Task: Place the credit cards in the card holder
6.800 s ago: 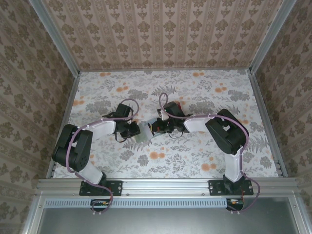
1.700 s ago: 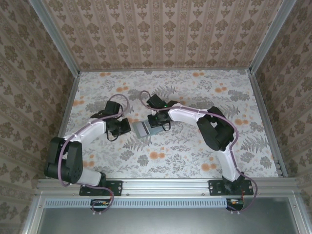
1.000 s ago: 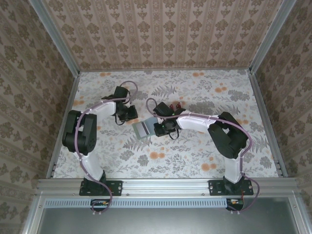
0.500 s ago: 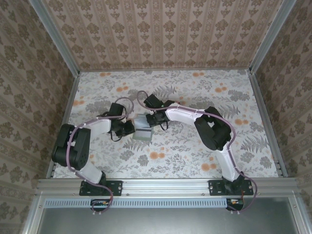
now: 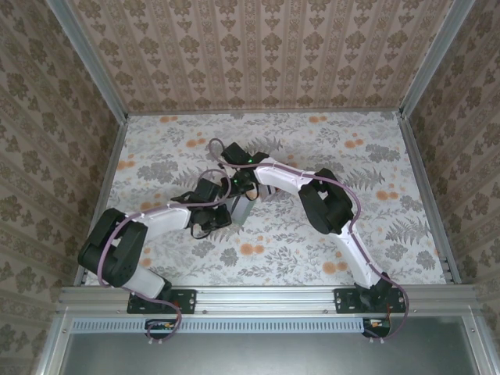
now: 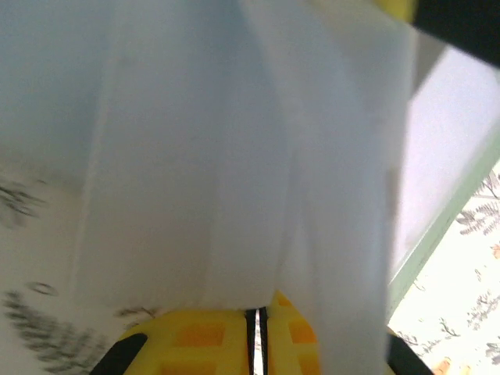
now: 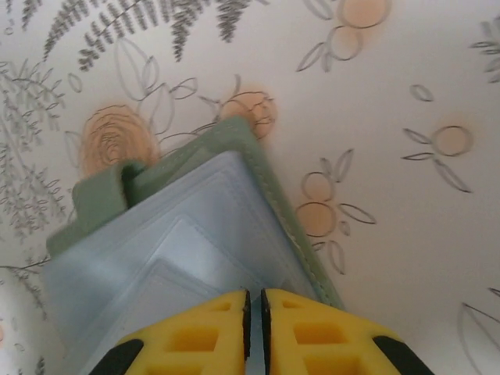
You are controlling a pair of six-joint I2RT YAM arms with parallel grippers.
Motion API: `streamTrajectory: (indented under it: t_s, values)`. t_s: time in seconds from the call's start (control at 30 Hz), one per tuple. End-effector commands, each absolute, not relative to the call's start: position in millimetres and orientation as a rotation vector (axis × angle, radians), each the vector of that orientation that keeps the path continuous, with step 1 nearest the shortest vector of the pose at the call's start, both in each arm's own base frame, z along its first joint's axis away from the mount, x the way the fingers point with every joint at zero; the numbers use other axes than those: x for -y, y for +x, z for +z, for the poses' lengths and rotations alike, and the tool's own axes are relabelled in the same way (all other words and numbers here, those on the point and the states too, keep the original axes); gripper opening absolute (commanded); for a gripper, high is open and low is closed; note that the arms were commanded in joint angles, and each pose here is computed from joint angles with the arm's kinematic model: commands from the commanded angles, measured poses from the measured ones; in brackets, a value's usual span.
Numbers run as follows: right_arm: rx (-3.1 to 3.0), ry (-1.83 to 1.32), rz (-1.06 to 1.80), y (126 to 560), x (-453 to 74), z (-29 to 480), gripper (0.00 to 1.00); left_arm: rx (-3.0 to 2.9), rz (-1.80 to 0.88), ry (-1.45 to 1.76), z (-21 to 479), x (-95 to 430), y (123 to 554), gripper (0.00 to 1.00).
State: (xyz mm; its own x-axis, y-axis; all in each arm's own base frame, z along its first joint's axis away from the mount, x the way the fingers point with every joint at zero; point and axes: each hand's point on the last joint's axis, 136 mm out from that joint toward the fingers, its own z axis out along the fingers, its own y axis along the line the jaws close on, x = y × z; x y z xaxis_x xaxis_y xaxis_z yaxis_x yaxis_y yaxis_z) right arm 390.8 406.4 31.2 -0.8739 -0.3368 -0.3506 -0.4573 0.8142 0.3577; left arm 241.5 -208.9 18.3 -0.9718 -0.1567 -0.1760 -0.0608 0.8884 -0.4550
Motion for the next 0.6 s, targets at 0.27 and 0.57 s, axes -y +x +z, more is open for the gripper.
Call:
streamTrajectory:
  t_s: [0.27, 0.57]
  values:
    - [-2.717, -0.623, 0.686, 398.4, -402.4, 65.8, 0.15, -2.835, -0.608, -0.2, 77.2, 189.2, 237.3, 0.16]
    - [-2.69, -0.582, 0.71, 407.8, -400.8, 81.8, 0.16, -2.7, -0.698, -0.239, 120.2, 174.7, 261.5, 0.19]
